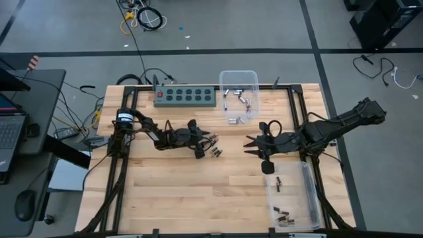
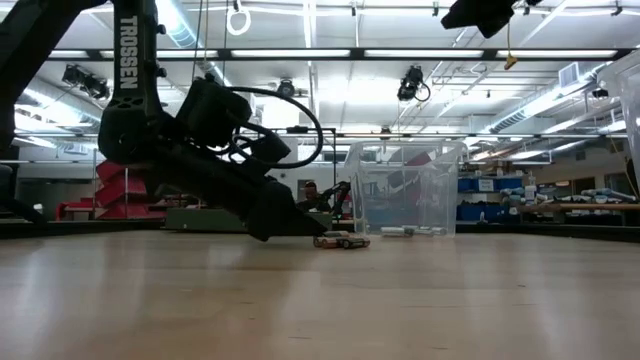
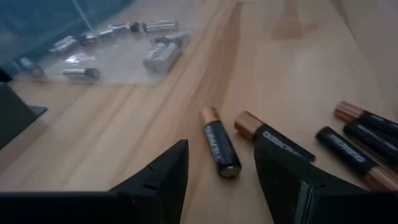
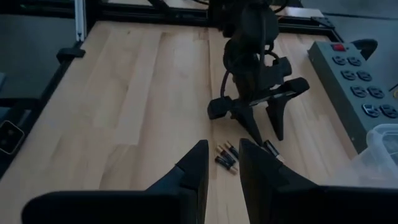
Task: Sort batteries
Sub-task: Put the black battery into the bottom transparent bin
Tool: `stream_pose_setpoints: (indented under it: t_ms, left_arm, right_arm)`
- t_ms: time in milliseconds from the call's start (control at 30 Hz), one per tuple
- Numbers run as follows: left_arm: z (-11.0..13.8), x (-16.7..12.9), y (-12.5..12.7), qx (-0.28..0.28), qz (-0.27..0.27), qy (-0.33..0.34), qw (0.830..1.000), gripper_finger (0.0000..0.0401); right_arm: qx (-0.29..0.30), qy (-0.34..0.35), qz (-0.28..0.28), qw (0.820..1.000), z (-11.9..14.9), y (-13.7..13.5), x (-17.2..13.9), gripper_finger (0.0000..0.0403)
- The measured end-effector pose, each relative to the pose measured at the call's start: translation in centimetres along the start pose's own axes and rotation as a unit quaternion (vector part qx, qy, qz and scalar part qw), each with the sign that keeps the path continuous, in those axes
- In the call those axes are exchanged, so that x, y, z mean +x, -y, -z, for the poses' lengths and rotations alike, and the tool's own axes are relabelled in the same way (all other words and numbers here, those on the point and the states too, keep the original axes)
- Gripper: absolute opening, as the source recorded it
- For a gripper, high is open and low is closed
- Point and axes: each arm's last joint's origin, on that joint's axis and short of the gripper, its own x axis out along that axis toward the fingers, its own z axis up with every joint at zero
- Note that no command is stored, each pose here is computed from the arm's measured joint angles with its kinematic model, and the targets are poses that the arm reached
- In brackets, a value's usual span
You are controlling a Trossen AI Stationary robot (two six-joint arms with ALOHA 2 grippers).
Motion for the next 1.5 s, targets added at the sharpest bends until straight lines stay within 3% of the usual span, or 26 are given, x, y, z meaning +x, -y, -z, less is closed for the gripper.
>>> stream_pose_setpoints:
  t_ms: [333, 833, 1000, 1300, 1500]
  left_arm:
    - [0.1, 0.2, -0.9, 0.008, 0.027, -0.003, 1.0, 0.0184]
    - [1.2, 0.6, -1.1, 0.002, 0.036, -0.012, 0.999, 0.0169]
    - [1.3, 0.7, -1.1, 0.004, 0.026, -0.015, 1.0, 0.0132]
    - [1.3, 0.7, -1.2, -0.008, 0.007, -0.015, 1.0, 0.0022]
    - [1.2, 0.6, -1.1, -0.01, -0.006, -0.008, 1.0, 0.0014]
  right_arm:
    - [0.003, -0.018, 0.016, 1.0, 0.2, 0.1, 2.2, 0.0075]
    - [0.004, -0.009, 0.023, 1.0, -0.1, 0.5, 2.4, 0.0075]
    - [0.003, 0.002, 0.021, 1.0, -0.3, 0.5, 2.4, 0.0075]
    - [-0.015, 0.027, 0.038, 0.999, -0.8, 0.6, 2.4, 0.0075]
    - [-0.022, 0.03, 0.038, 0.999, -0.9, 0.6, 2.4, 0.0075]
